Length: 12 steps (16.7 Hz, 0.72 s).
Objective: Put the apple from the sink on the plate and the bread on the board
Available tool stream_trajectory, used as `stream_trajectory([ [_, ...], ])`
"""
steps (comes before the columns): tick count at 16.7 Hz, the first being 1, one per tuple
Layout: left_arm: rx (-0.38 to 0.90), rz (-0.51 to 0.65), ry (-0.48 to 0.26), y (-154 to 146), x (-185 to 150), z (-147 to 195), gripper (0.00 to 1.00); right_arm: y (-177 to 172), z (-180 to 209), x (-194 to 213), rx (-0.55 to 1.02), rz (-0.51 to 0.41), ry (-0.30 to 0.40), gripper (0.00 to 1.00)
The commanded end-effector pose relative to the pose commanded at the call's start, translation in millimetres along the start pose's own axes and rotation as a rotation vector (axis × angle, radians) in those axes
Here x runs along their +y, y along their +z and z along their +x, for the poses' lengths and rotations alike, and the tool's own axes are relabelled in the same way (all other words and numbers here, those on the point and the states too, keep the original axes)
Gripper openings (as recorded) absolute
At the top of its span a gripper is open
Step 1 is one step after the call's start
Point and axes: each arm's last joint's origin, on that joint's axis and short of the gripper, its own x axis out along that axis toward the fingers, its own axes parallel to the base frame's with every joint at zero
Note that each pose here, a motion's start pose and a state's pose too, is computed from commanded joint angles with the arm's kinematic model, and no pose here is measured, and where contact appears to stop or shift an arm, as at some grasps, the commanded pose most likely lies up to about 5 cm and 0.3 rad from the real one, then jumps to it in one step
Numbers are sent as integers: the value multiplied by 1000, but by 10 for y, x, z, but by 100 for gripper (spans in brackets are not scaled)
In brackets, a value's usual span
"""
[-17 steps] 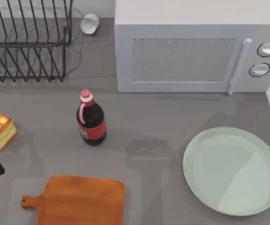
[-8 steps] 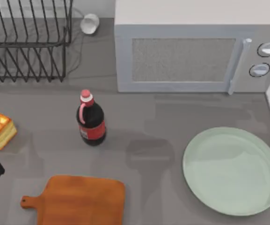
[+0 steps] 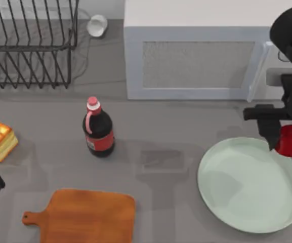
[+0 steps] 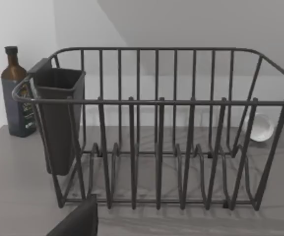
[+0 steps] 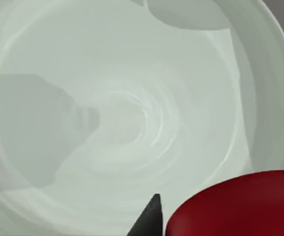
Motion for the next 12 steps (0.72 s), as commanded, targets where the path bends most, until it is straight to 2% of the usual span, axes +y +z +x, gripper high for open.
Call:
stream_trajectory([
  [5,0,0,0,0,0,0,100,-234,-119,357,-41,-35,20,0],
  [11,0,0,0,0,0,0,100,-257,-132,393,-46,-39,23,0],
  [12,0,0,0,0,0,0,100,-257,-132,393,-46,-39,23,8],
])
